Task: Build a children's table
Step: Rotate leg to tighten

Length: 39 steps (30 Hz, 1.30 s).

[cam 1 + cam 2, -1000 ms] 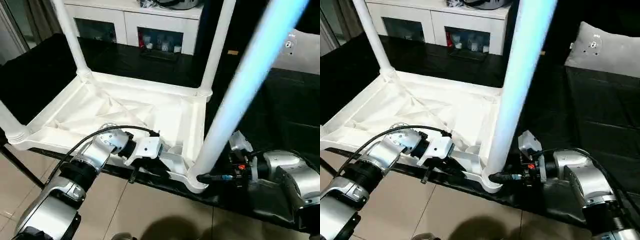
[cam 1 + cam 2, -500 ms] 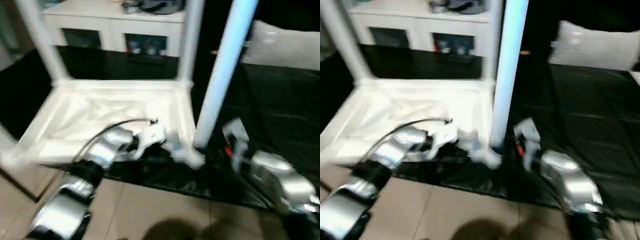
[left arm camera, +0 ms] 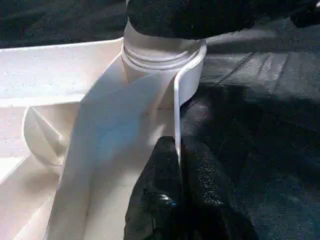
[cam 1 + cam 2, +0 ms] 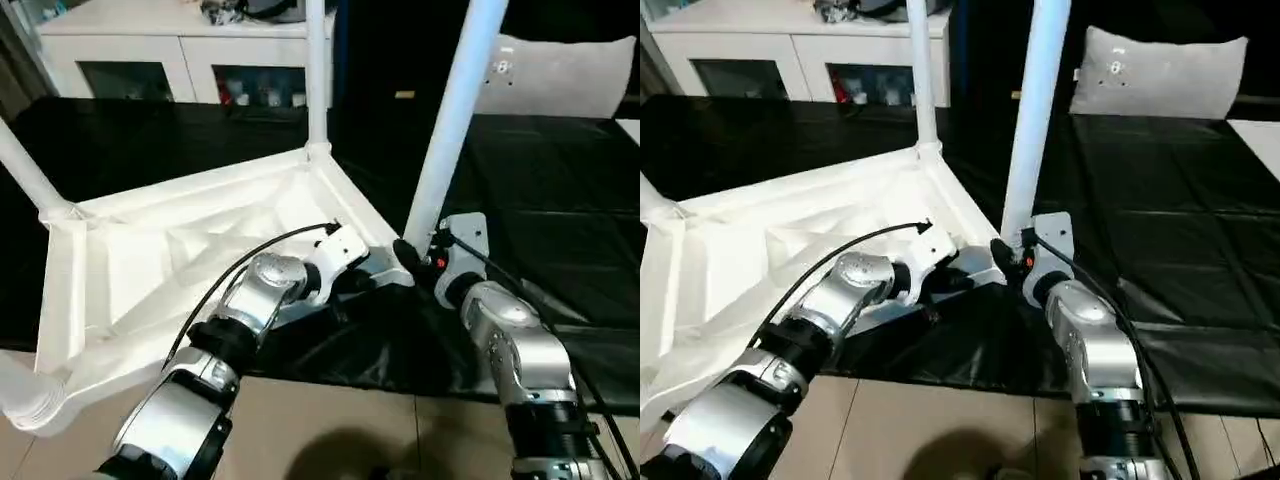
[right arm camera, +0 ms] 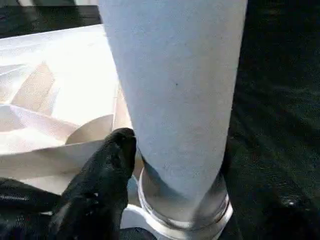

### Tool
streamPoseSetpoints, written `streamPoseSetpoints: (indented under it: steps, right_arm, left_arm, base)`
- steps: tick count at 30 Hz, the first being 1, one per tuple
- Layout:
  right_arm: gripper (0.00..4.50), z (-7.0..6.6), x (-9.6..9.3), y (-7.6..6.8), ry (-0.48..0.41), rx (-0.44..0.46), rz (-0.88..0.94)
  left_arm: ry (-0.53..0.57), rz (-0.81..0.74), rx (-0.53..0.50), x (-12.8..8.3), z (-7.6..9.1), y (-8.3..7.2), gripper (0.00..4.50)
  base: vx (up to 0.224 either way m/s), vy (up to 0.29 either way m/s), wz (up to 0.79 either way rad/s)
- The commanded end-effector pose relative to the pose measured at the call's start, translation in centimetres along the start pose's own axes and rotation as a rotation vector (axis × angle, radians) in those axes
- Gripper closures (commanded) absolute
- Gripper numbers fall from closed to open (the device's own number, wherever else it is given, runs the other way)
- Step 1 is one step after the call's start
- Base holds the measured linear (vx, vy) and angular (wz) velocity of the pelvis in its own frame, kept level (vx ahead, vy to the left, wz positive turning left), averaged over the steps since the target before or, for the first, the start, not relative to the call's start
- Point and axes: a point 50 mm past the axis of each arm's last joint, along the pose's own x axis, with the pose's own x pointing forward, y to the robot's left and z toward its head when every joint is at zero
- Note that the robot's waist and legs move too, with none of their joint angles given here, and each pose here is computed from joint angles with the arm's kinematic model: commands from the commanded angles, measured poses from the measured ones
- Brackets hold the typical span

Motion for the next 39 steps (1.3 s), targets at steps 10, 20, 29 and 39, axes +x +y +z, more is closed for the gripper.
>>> streamPoseSetpoints:
  steps: [10, 20, 29, 39]
  right_arm:
    - [0.91, 0.3, -1.7, 1.4, -0.043, -0.047, 0.367]
    - [0.56, 0.6, -6.1, -2.9, 0.175, -0.406, 0.798]
    - [0.56, 0.8, -5.8, -2.8, 0.181, -0.438, 0.877]
    - [1.39, 0.2, -5.5, -2.2, 0.226, -0.321, 1.052]
  left_arm:
    - [-0.06, -0.075, 0.135, -2.0, 0.9, 0.6, 4.5]
    - [0.102, -0.469, 0.342, -5.9, -2.3, -0.6, 4.5]
    - [0.096, -0.498, 0.357, -6.7, -2.3, -0.5, 4.5]
    - [0.094, -0.535, 0.382, -7.7, -2.4, -0.5, 4.5]
  base:
    - [0.002, -0.006, 0.0]
    - [0.0, 0.0, 0.0]
    - [0.0, 0.0, 0.0]
    - [0.0, 0.0, 0.0]
